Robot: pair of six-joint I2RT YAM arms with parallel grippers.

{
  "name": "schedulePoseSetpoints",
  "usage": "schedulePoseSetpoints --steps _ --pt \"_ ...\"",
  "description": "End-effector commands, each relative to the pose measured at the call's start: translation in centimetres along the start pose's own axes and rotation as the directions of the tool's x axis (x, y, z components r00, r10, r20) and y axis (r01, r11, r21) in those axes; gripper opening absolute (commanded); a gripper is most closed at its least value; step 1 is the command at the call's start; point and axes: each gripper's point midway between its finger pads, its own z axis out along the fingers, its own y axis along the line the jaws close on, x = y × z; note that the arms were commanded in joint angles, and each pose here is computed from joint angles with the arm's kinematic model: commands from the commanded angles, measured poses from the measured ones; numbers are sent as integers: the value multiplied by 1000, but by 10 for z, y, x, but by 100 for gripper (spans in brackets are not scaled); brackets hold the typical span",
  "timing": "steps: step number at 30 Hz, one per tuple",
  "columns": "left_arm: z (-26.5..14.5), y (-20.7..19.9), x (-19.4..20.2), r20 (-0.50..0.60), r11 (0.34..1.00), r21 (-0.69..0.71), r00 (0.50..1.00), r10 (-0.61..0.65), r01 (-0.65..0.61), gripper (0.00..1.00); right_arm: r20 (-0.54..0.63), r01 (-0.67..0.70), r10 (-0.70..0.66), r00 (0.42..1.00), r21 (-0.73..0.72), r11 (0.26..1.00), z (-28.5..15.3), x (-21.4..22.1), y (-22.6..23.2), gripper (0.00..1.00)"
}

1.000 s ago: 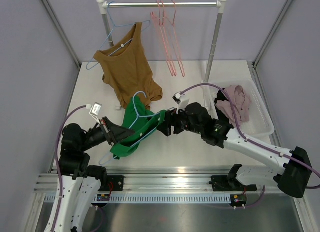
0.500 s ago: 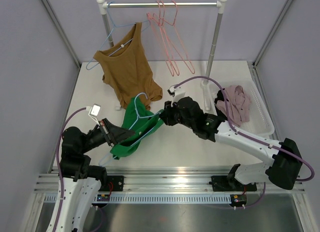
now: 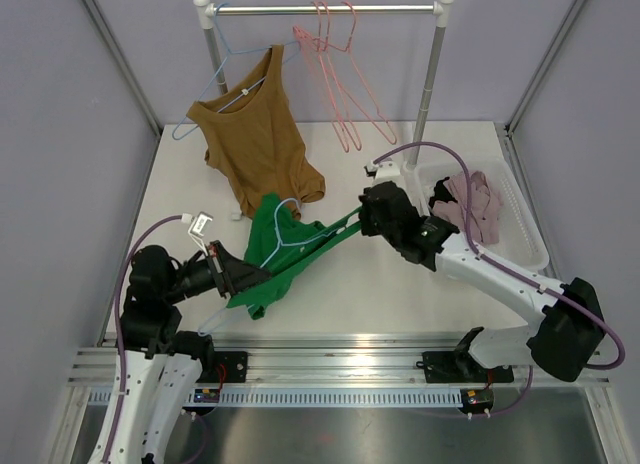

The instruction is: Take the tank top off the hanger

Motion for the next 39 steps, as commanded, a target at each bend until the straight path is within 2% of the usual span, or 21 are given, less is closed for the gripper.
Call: schedulePoseSetpoints --steps 1,5,11,13,16,18,20,21,23,24,25,26,30,31,32,33,34,35,36,38,39 --pt "-12 -41 5 -44 981 152 990 131 -123 0 70 -74 61 996 206 976 -6 -28 -64 0" --pt "-19 -65 2 -1 956 227 981 193 -188 0 62 -95 82 995 231 968 -14 -27 -80 0" --pt "-24 -95 -17 109 911 321 966 235 -258 0 92 -106 109 990 -31 994 -52 -39 -45 0" --pt "-30 -114 -26 199 875 357 941 272 -328 0 136 -117 129 982 -93 989 -76 -52 -39 0" --pt "-43 -137 -50 413 831 343 865 285 -437 0 178 -120 156 972 -198 973 -109 -63 -28 0" --pt "-56 -155 -74 558 818 316 792 250 -481 0 181 -100 158 971 -295 950 -128 -67 -14 0" --pt "-64 -167 -92 638 801 299 733 236 -519 0 196 -85 165 967 -364 928 -151 -74 -5 0" --pt "-73 -180 -96 686 761 299 684 248 -576 0 191 -74 165 968 -413 908 -161 -75 3 0" --pt "-80 -191 -107 741 734 294 631 230 -613 0 199 -59 167 966 -459 886 -180 -81 8 0" --pt "-83 -199 -113 765 698 304 603 226 -648 0 194 -50 165 967 -490 870 -188 -82 13 0" --pt "-84 -204 -116 776 678 314 591 220 -665 0 202 -47 175 964 -514 857 -199 -87 16 0" --pt "-86 -209 -118 784 655 326 582 215 -682 0 191 -48 175 966 -533 845 -204 -86 19 0" --pt "-88 -225 -127 809 523 405 560 176 -750 0 146 -32 190 971 -706 707 -238 -85 50 0" --pt "-76 -217 -139 797 540 417 580 170 -731 0 140 -38 198 970 -719 694 -241 -85 51 0" --pt "-74 -219 -142 799 525 426 579 164 -737 0 137 -39 198 971 -723 689 -243 -84 52 0" --pt "-76 -224 -138 805 482 444 573 157 -756 0 136 -41 200 970 -723 690 -244 -84 51 0" --pt "-64 -216 -146 793 495 456 590 151 -740 0 140 -34 193 971 -721 692 -244 -82 50 0" --pt "-60 -223 -144 777 472 488 611 147 -734 0 133 -36 186 974 -714 700 -243 -80 49 0" --pt "-49 -221 -148 778 480 469 604 171 -741 0 132 -39 184 974 -704 709 -242 -79 47 0" --pt "-29 -217 -154 754 513 456 622 212 -727 0 127 -51 180 975 -663 747 -238 -75 39 0" --pt "-8 -208 -158 734 569 413 630 254 -711 0 142 -66 192 971 -613 788 -231 -77 29 0"
